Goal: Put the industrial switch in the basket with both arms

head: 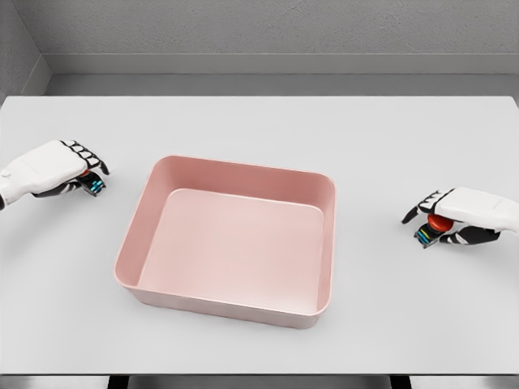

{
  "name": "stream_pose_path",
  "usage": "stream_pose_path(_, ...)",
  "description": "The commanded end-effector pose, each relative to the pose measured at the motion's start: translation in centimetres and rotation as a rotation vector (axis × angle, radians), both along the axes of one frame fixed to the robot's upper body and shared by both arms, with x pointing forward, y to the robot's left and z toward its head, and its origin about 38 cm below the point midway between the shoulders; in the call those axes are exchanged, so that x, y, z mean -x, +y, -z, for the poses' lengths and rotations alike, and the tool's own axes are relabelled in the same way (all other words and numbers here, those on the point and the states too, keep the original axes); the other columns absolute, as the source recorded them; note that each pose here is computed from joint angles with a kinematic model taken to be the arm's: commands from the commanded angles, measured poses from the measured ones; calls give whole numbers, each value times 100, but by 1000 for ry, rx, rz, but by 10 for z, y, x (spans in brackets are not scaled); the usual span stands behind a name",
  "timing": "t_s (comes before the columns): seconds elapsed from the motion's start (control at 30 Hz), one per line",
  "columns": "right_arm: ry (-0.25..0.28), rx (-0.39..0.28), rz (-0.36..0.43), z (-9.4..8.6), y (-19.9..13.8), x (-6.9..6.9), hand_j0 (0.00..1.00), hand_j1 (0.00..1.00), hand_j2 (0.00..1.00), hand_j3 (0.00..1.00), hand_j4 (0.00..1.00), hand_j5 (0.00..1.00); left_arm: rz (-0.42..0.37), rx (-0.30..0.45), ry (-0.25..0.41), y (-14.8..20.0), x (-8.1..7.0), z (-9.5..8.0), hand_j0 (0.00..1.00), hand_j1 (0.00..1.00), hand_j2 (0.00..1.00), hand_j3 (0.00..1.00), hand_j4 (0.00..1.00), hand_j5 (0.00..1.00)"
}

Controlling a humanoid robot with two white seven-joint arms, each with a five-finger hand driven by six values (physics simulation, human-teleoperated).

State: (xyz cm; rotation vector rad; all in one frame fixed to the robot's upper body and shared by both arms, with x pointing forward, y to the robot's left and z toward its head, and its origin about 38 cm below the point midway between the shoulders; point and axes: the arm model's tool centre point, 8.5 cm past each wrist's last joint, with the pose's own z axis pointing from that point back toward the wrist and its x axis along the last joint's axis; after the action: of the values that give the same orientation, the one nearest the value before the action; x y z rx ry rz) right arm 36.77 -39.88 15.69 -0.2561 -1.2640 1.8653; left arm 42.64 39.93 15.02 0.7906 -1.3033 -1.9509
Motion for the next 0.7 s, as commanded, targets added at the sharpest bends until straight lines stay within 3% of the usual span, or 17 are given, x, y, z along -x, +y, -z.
stream_pose_path(0.0,1,-3,8,-1,-2,0,66,66,66,66,66,66,1,3,-6,1,0,-3,46,46,46,46,46,46)
stream_pose_path(0.13,-4,-2,12,-3,-3,-2,64,64,64,64,64,64,12,7,-22,-2,0,-9,40,40,40,40,40,40)
stream_pose_path(0.43,-13,-2,14,-6,-4,-3,59,59,59,59,59,59,111,24,-97,-31,5,-38,40,40,40,40,40,40)
stream_pose_path(0.67,-38,-16,18,-16,-4,-9,58,58,58,58,58,58,206,36,-209,-47,21,-93,40,40,40,40,40,40)
